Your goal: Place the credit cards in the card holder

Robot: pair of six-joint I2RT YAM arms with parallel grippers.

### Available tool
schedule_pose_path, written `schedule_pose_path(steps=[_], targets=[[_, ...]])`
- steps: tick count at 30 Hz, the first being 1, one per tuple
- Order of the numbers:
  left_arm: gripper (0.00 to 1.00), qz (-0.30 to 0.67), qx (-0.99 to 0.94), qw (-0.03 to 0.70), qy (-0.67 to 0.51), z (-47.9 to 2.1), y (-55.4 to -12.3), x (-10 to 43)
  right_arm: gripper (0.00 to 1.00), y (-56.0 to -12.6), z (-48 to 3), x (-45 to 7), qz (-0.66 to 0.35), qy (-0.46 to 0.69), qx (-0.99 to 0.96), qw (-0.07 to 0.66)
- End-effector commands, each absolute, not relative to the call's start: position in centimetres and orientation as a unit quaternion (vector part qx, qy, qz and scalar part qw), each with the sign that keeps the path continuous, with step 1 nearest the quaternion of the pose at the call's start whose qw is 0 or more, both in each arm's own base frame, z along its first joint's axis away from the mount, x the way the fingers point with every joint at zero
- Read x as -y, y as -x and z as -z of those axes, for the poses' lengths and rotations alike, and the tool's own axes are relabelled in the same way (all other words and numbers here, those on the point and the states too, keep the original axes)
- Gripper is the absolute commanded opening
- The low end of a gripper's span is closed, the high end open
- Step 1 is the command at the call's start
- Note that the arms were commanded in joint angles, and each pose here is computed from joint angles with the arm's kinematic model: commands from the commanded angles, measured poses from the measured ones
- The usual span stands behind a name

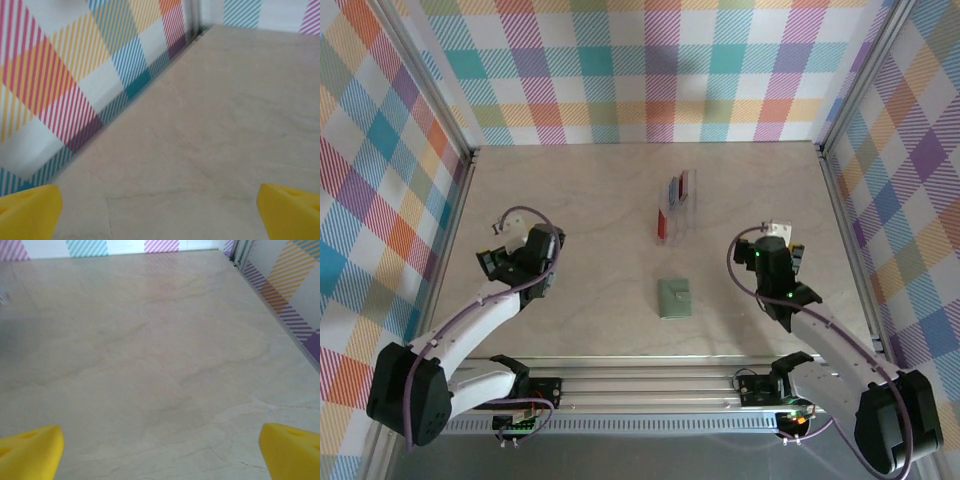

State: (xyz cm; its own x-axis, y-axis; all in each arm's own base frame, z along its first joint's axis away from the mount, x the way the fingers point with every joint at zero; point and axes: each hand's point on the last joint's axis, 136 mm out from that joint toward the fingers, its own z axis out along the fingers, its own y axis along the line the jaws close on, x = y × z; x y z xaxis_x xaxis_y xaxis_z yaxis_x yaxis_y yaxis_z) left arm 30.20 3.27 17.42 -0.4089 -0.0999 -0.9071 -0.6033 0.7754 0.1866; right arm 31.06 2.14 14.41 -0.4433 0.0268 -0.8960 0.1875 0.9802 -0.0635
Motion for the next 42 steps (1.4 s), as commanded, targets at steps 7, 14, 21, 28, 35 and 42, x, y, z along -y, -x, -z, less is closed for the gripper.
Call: schedule_pose_path(steps=[7, 14, 21, 28, 35, 42], targets=[[1.00, -0.102, -0.810, 0.568, 0.103, -14.1, -33.4, -0.7, 1.00, -33.6, -16.5, 0.5, 0.060, -0.083, -0.791, 0.603], [1.00, -0.070, -0.811, 0.571, 0.101, -11.8, -35.2, -0.5, 1.00, -34.7, -13.3, 0.9, 0.061, -0.087, -0.808, 0.579], [1.00, -0.038, -0.830, 0.557, 0.010, -10.8, -38.5, 2.6, 1.00, -36.3, -12.4, 0.0, 0.048, -0.057, -0.808, 0.584], [1.00, -0.056, -0.811, 0.575, 0.091, -9.5, -38.4, -0.7, 1.00, -38.1, -11.9, -0.8, 0.030, -0.032, -0.804, 0.593], [1.00, -0.048, -0.819, 0.567, 0.074, -8.5, -39.0, -0.1, 1.00, -39.3, -10.7, -1.1, 0.025, -0.022, -0.815, 0.579], [1.00, -0.040, -0.821, 0.560, 0.101, -8.3, -39.0, -1.3, 1.00, -39.3, -9.3, -1.4, 0.002, -0.013, -0.820, 0.572]])
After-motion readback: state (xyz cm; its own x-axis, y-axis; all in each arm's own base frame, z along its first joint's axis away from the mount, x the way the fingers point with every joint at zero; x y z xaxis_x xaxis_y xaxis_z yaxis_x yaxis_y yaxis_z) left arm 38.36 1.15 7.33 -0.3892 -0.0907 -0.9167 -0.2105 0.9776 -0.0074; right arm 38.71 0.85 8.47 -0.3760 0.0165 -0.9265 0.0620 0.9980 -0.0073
